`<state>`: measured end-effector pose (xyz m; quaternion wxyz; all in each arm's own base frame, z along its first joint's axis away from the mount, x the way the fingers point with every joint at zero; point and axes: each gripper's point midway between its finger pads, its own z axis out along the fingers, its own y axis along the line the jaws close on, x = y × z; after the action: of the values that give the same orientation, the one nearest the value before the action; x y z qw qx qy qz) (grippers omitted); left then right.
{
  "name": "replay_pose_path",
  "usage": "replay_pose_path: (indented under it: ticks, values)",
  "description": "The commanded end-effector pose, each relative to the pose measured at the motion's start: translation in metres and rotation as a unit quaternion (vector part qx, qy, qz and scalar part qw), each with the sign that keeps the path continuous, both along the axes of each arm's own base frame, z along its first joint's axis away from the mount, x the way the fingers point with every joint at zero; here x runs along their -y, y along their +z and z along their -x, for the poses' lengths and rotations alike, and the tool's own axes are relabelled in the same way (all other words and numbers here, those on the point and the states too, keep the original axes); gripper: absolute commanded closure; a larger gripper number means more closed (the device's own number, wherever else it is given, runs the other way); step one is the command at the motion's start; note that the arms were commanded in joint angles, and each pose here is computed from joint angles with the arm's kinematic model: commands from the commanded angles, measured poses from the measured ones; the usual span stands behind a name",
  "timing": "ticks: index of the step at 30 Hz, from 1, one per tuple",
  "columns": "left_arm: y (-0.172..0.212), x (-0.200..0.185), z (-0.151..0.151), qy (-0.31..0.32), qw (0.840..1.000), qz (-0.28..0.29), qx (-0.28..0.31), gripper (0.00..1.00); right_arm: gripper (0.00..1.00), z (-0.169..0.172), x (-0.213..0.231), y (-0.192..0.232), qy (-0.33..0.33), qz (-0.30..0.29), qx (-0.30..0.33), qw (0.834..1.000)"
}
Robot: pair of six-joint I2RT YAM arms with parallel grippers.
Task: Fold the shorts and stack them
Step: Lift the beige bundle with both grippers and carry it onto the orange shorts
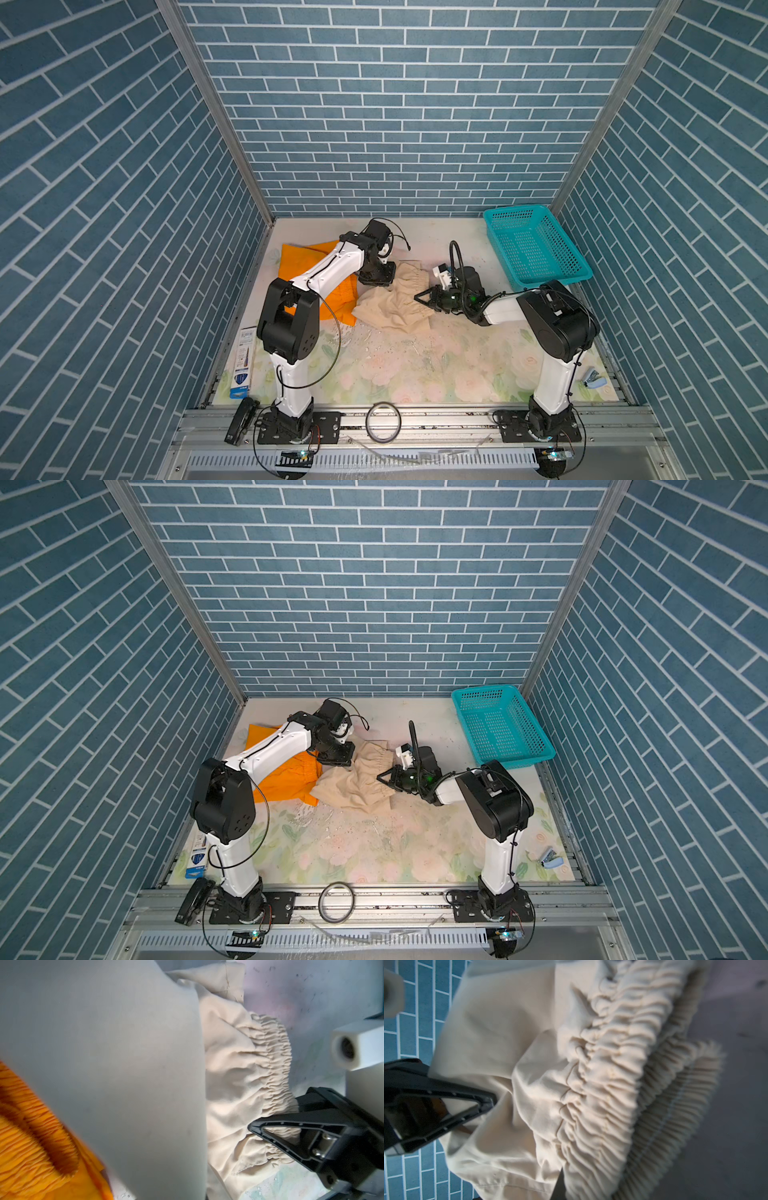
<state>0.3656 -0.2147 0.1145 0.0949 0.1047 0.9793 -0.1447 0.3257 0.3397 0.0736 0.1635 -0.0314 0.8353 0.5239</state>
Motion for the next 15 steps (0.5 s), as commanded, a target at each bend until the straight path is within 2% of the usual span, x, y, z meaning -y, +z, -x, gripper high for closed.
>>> replay_pose_path:
  ticks: [1,5,11,13,15]
  values:
    - [0.023,-0.040,0.015,-0.003,0.999,-0.041,-0.009,1.00,1.00,-0.013,-0.029,0.040,0.002,-0.025,0.046,0.999]
    - [0.042,-0.085,0.000,0.021,0.997,-0.068,0.028,1.00,1.00,-0.023,-0.064,0.056,0.024,-0.031,0.076,0.996]
    - [0.081,-0.126,-0.034,0.033,0.991,-0.075,0.102,1.00,1.00,-0.028,-0.112,0.071,0.058,-0.039,0.109,0.992]
    - [0.090,-0.142,-0.040,0.049,0.989,-0.081,0.110,1.00,1.00,-0.028,-0.126,0.072,0.067,-0.042,0.111,0.991]
    - [0.095,-0.152,-0.043,0.064,0.990,-0.059,0.107,1.00,1.00,-0.025,-0.141,0.073,0.081,-0.047,0.108,0.990]
